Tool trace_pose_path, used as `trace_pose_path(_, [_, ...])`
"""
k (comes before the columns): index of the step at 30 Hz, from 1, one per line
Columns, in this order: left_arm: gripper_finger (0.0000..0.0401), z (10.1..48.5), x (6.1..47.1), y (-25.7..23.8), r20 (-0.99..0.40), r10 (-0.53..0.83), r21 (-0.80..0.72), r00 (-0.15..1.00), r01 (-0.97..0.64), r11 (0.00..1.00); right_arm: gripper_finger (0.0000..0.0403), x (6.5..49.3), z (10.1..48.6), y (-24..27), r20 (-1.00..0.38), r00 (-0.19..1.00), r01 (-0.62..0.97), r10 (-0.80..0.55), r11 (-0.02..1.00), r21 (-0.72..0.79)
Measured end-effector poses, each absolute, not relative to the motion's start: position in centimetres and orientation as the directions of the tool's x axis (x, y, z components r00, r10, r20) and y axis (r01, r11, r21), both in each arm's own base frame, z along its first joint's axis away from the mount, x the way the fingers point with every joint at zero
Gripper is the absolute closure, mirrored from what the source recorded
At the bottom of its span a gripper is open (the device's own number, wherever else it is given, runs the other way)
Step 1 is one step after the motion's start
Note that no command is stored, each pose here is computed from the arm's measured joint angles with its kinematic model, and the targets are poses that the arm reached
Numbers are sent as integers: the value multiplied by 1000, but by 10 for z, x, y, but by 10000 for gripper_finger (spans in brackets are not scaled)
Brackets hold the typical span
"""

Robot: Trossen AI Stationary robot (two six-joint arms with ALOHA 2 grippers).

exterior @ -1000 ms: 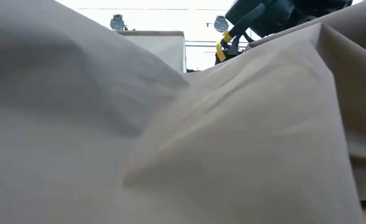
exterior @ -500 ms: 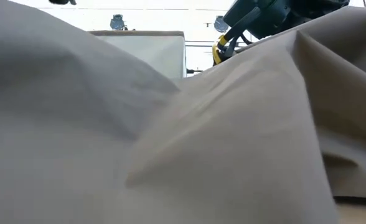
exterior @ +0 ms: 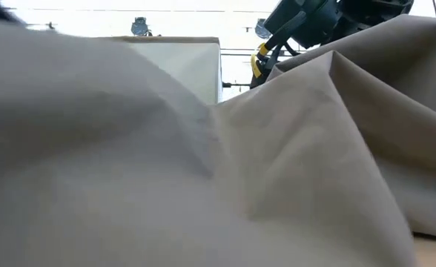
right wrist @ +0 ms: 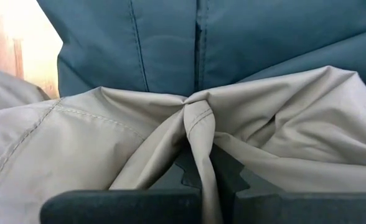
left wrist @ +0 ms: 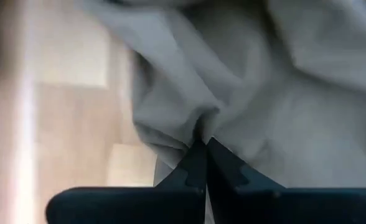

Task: Sort clothes
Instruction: Put the brown jacket into the white laundry bin

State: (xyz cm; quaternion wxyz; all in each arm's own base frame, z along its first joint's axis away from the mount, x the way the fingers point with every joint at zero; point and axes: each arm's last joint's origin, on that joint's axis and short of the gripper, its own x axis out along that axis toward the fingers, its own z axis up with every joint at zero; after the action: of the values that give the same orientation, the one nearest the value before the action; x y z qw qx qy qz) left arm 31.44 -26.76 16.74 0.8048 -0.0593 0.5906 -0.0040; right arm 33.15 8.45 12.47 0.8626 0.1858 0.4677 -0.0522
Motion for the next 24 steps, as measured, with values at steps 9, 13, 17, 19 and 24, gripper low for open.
trace_pose_path(9, [399,264,322,-249,-783,76,48,617,-61,997,403,338,130,86,-772,628,216,99,931,295])
trace_pose_path(13, [400,297,327,-229,-655,184,144,733,-118,983,403,341,133,87,-746,657,198,109,930,310])
trace_pose_path(17, [400,300,339,-211,-621,252,220,742,-143,965,403,343,134,88,-732,670,190,123,925,329])
trace_pose_path(19, [400,292,348,-203,-627,276,241,728,-155,958,403,344,135,90,-717,684,174,136,924,341])
trace_pose_path(24, [401,261,354,-202,-678,300,291,671,-129,948,403,342,141,91,-708,688,159,159,919,361])
